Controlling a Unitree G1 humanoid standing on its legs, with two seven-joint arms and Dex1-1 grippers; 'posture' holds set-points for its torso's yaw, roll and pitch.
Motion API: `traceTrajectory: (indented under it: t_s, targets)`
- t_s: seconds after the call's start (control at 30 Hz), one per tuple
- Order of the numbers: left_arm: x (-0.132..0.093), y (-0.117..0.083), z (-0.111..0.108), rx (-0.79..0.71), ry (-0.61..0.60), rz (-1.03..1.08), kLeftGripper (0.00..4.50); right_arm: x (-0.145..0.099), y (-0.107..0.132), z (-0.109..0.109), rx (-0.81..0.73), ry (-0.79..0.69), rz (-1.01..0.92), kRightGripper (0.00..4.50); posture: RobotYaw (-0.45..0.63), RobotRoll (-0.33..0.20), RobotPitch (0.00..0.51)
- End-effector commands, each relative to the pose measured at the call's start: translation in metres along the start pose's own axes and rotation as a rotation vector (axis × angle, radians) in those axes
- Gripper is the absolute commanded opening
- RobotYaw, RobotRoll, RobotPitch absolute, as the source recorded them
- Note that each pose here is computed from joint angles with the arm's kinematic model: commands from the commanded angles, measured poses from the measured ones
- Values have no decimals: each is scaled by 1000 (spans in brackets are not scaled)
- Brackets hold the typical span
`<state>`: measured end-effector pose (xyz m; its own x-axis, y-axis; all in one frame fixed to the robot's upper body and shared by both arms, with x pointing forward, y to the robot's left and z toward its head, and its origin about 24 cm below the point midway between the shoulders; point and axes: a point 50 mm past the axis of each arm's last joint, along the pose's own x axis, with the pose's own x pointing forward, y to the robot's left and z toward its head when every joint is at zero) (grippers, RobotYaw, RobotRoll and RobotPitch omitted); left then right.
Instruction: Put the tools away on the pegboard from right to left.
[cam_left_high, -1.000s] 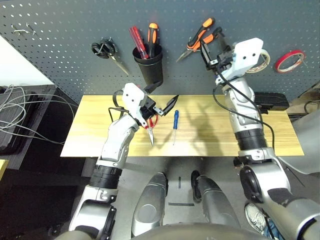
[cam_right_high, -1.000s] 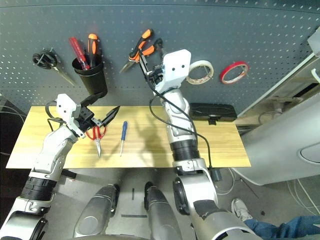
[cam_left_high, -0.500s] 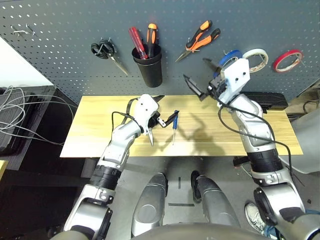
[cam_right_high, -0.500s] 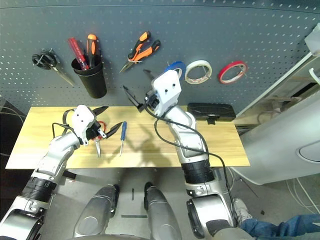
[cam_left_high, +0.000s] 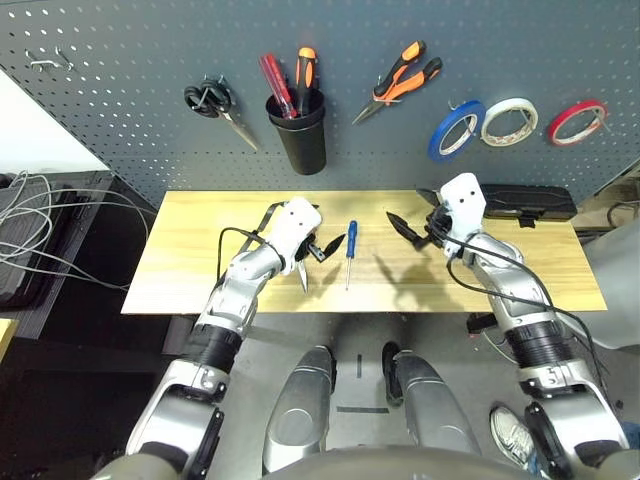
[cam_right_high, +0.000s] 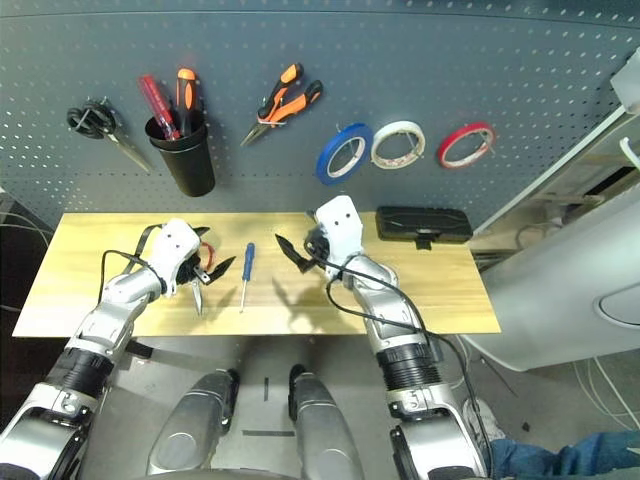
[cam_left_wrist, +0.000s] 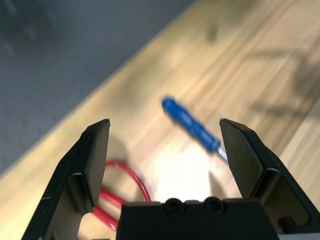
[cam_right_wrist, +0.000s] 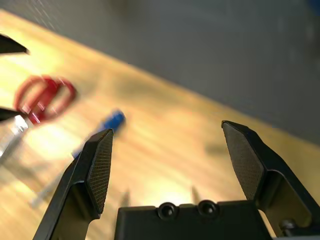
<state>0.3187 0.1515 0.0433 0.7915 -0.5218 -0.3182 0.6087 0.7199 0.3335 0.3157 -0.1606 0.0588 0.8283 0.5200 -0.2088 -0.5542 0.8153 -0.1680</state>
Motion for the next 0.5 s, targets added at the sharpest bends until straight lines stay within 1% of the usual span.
traceTrajectory:
  t_s: [0.03, 0.2, 0.23, 0.33, 0.5]
  targets:
    - [7, -7, -11, -34, 83, -21, 4500, -7, -2, -12, 6, 47, -19, 4467, 142, 0, 272]
    - [17, -12, -13, -50, 136, -41, 4500, -11, 1, -18, 10, 71, -20, 4467, 128, 0, 292]
    - [19, -12, -12, -50, 143, -37, 4500, -12, 3, -19, 10, 74, -18, 4467, 121, 0, 302]
    - [24, -12, -11, -30, 164, -31, 4500, -16, 8, -21, -13, 80, 10, 4467, 109, 0, 315]
    - [29, -17, -10, -42, 185, -49, 4500, -25, 19, -26, -31, 101, 57, 4467, 85, 0, 336]
